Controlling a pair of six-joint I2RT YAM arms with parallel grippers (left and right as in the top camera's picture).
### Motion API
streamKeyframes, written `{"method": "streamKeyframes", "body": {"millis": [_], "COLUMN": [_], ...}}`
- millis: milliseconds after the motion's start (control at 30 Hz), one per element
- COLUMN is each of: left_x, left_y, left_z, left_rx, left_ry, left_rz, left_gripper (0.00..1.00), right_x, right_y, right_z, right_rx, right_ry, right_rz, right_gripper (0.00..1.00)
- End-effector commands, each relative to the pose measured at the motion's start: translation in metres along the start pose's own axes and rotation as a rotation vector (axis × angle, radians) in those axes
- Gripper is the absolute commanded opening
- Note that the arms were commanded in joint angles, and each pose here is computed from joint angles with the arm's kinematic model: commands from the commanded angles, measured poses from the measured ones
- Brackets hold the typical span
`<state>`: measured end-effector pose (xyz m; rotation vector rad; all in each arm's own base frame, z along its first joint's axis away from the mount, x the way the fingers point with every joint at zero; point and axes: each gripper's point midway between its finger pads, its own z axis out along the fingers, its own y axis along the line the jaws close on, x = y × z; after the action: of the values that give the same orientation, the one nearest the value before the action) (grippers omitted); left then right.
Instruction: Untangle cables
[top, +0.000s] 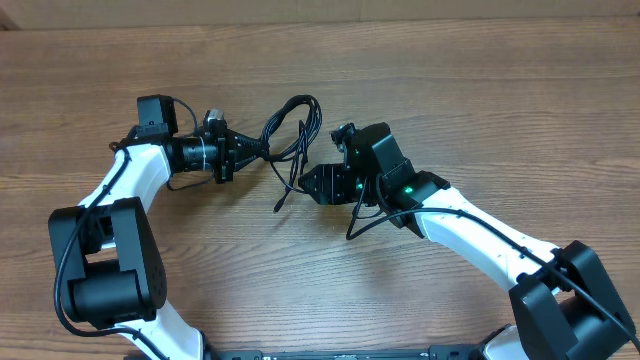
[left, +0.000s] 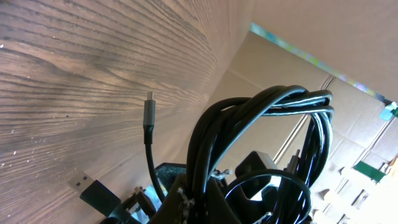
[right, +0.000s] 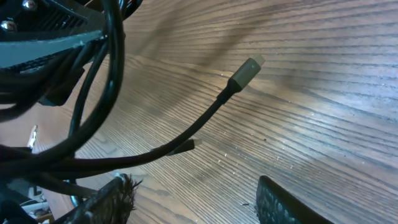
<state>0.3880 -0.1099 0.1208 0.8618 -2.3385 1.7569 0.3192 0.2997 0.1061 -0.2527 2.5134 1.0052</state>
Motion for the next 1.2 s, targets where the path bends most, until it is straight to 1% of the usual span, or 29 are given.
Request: {"method": "streamKeyframes", "body": {"millis": [0,133,167,367,500,733,833,1033,1167], "left_x": [0.006,0.007,0.008,0.014,0.014,0.014,0.014,0.014,0.016], "left_y": [-0.012,-0.013,-0.014,-0.019,-0.019,-0.019,-0.019,-0.019,-0.021], "left_z": [-0.004,-0.004,-0.004,-0.004,-0.005,-0.005,-0.005,-0.005,-0.005], "left_rx": [0.039,0.045,0.05,0.08,0.081,0.081,0.082,0.082,0.092], "left_ry": [0.027,0.035,0.04,0.074,0.076,0.075,0.076,0.076,0.088], "left_rz": [-0.011,-0.017,-0.017,-0.016,-0.016,-0.011,-0.011,-0.012,-0.013], "left_gripper": [0.04,0.04,0.04,0.04,0.04,0.04,0.04,0.05,0.04], "right_x": [0.007,0.005,0.004,-0.008,-0.012,-0.019,-0.023,-0.028,-0.029], "right_y": [0.005,0.002,0.002,0.005,0.007,0.009,0.011,0.015,0.016], "right_z": [0.003,0.008,0.008,0.009,0.009,0.008,0.008,0.007,0.007], "right_rx": [0.002,0.056,0.067,0.073,0.068,0.067,0.059,0.055,0.053], "right_ry": [0.006,-0.028,-0.04,-0.099,-0.114,-0.147,-0.162,-0.185,-0.189], "right_rz": [-0.013,-0.034,-0.039,-0.061,-0.065,-0.073,-0.088,-0.198,-0.201], "right_gripper": [0.61,0.59,0.57,0.55,0.46,0.45,0.47,0.61,0.68]}}
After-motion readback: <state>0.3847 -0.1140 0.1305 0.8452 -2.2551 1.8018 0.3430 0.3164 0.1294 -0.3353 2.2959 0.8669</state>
